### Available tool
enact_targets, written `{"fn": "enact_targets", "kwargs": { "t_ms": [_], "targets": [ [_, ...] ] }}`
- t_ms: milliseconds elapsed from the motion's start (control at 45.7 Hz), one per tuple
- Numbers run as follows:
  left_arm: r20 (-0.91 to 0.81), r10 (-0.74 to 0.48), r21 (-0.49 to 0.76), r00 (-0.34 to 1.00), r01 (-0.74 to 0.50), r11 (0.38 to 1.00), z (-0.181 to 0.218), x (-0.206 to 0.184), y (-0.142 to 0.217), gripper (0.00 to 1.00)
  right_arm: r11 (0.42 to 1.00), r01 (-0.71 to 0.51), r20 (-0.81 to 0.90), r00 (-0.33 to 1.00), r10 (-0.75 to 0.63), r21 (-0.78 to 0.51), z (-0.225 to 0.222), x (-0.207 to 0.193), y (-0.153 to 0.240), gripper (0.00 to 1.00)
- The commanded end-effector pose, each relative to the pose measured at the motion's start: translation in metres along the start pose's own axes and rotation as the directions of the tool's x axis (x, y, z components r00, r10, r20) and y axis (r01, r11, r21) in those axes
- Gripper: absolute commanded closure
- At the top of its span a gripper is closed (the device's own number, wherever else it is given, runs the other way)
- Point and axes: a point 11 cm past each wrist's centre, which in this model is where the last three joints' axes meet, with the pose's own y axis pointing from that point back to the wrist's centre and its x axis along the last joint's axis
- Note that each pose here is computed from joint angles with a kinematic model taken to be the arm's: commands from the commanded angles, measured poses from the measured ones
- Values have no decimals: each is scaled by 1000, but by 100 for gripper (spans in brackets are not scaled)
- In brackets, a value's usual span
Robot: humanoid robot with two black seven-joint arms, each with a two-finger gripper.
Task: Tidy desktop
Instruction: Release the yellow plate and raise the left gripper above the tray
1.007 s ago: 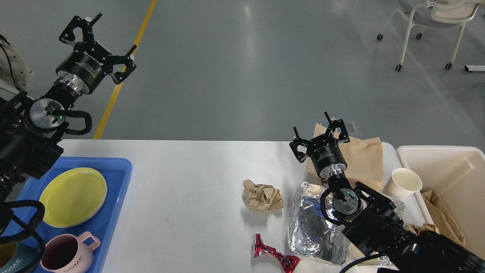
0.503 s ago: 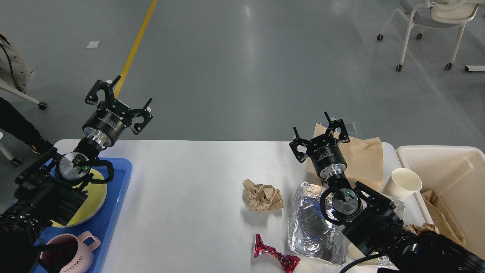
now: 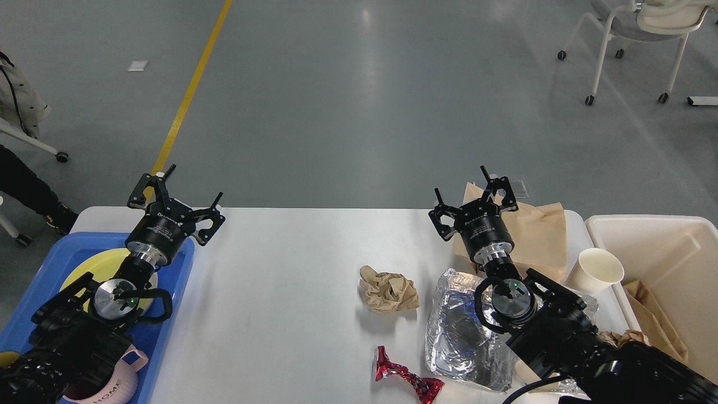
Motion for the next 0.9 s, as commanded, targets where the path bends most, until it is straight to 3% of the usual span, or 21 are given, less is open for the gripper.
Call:
{"fn": "enact_targets", "kwargs": {
  "t_ms": [0, 394, 876],
  "targets": [
    [-8, -32, 8, 999, 32, 999, -4, 1, 6, 0, 1000, 0, 0, 1000, 0, 0, 0, 0, 0, 0],
    [-43, -152, -3, 988, 152, 988, -9, 8, 36, 2, 1000, 1, 1, 1000, -1, 0, 0, 0, 0, 0],
    [-38, -160, 21, 986, 161, 987, -12, 9, 39, 1, 1000, 1, 2, 1000, -1, -1, 0, 0, 0, 0]
  ]
}}
